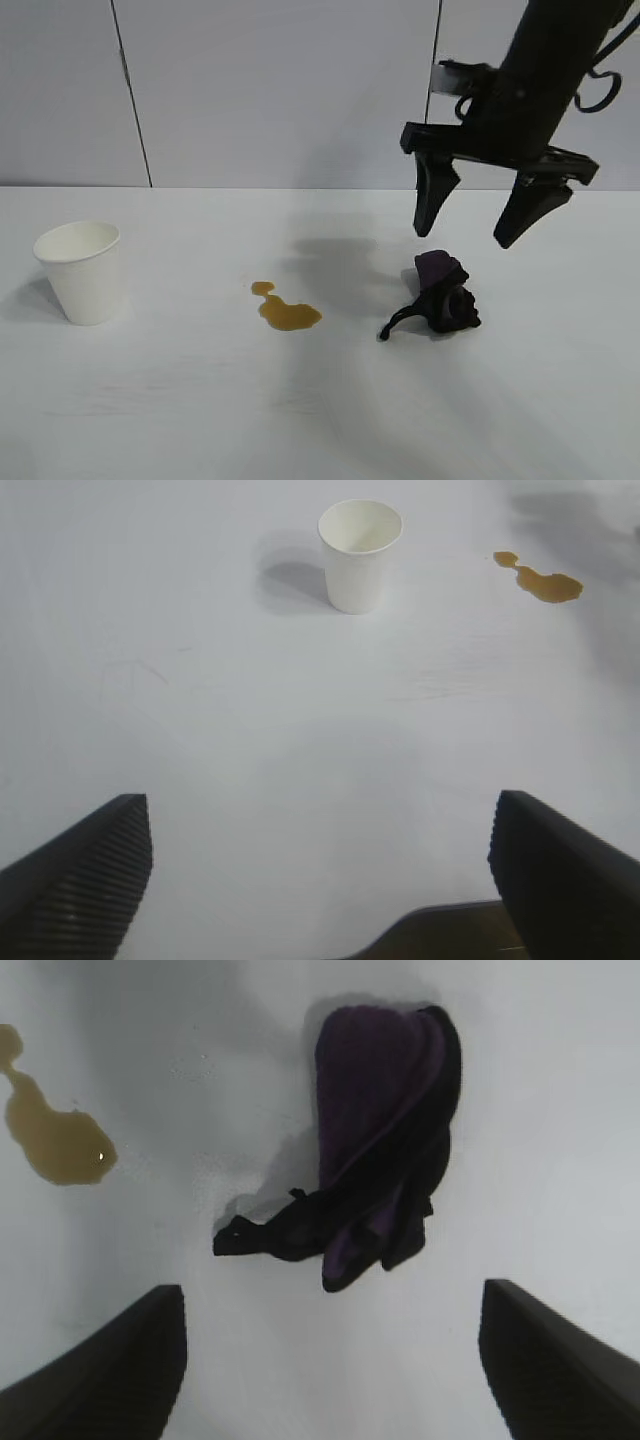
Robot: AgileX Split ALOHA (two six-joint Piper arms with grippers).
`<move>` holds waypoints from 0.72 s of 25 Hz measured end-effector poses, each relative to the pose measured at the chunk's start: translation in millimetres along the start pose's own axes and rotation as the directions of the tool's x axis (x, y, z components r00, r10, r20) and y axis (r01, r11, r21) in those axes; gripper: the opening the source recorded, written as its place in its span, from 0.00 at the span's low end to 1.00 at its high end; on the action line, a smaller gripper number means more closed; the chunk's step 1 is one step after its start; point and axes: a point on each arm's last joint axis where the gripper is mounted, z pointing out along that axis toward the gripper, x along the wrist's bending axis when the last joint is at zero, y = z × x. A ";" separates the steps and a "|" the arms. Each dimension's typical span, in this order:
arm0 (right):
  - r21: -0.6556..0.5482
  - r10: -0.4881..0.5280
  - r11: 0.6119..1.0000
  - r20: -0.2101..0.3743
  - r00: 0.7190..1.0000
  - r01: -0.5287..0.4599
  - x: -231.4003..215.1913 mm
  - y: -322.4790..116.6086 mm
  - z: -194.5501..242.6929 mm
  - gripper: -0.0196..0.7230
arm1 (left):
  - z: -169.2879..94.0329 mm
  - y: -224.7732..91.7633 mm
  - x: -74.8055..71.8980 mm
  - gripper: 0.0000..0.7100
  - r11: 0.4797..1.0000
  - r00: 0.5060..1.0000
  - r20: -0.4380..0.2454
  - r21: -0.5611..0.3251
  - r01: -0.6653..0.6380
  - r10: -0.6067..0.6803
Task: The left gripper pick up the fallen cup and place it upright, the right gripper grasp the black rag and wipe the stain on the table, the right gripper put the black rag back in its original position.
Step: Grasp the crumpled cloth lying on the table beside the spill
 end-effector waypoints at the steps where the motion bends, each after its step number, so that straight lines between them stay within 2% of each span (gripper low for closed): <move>1: -0.009 0.002 1.000 0.008 1.000 -0.002 -0.4 1.2 2.2 0.78 | 0.0 0.0 0.0 0.93 1.000 1.000 0.000 0.000 0.000 0.000; 8: 0.006 0.004 1.000 0.088 0.996 -0.005 -7.5 2.7 20.8 0.78 | 0.0 0.0 0.0 0.93 1.000 1.000 0.000 0.000 0.000 0.000; 18: 0.020 0.013 1.000 0.096 0.995 -0.015 -12.1 4.8 49.6 0.78 | 0.0 0.0 0.0 0.93 1.000 1.000 0.000 0.000 0.000 0.000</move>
